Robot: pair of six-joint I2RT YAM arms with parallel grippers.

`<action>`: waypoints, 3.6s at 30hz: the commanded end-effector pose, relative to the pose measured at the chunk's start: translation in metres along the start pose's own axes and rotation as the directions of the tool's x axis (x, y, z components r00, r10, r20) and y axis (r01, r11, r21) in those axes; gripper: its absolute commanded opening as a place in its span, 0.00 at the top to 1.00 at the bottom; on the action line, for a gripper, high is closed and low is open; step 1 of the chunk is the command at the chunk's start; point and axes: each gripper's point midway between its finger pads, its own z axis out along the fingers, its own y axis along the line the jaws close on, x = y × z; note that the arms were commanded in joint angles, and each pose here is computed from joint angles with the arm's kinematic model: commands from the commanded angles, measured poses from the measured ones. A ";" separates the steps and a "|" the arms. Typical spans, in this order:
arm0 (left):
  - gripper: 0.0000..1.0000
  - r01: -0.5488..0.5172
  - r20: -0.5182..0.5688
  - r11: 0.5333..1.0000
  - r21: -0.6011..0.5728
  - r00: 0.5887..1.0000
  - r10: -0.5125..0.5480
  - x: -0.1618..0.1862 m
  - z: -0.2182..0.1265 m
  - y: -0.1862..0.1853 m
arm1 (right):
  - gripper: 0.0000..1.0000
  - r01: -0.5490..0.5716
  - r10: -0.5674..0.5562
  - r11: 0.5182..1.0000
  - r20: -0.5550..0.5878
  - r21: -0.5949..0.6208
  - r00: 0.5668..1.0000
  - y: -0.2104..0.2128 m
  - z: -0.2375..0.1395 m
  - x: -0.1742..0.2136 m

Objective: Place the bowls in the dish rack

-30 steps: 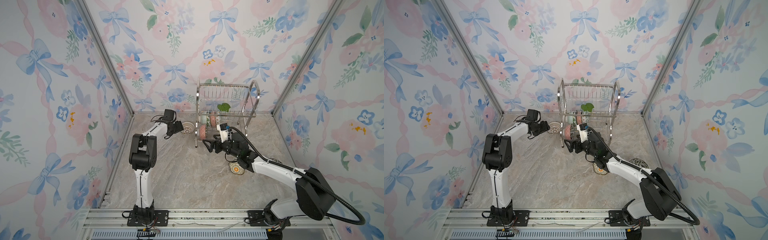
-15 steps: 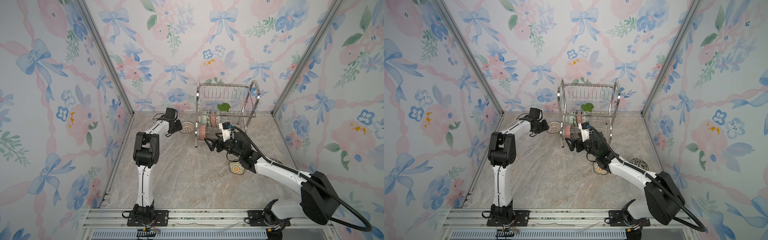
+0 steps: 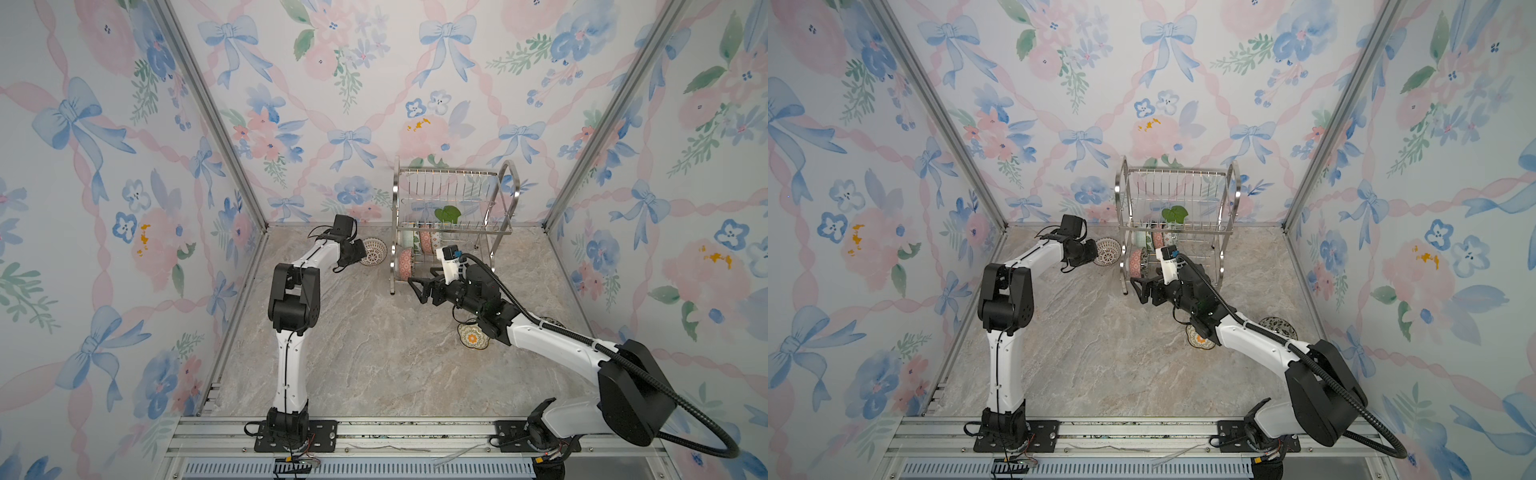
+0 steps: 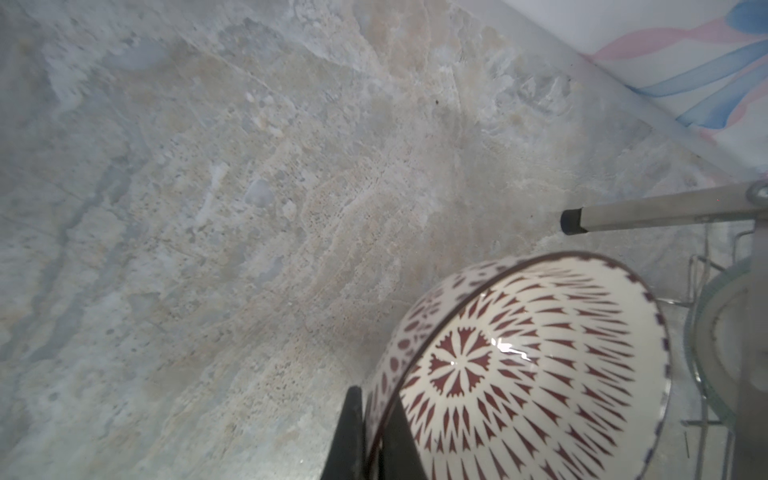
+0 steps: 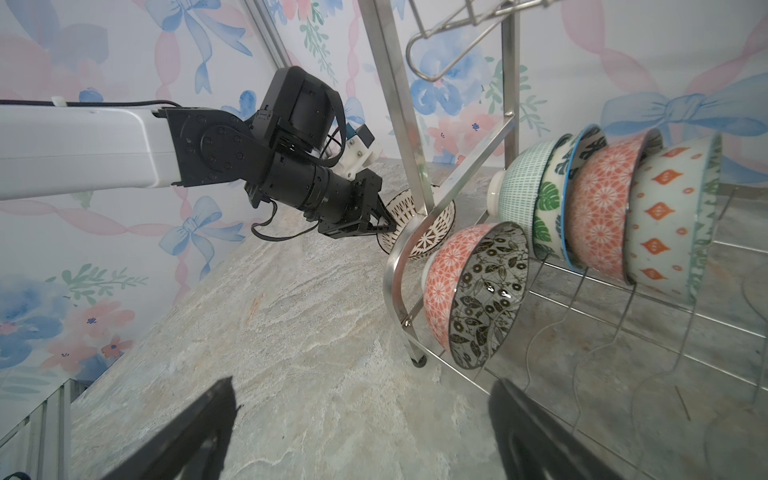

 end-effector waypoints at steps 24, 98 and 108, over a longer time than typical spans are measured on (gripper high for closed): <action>1.00 -0.217 -0.181 0.976 0.003 0.960 0.214 0.171 -0.128 -0.018 | 0.03 0.072 -0.030 0.982 -0.231 0.175 0.972 -0.009 -0.036 0.036; 0.02 0.096 0.023 0.872 0.479 0.992 -0.122 0.169 -0.230 -0.004 | 0.47 0.456 -0.205 0.868 -0.697 0.195 0.687 0.041 0.038 0.193; 0.02 0.108 0.014 0.871 0.480 0.991 -0.132 0.171 -0.229 -0.004 | 0.73 0.472 -0.221 0.863 -0.705 0.182 0.675 0.040 0.040 0.197</action>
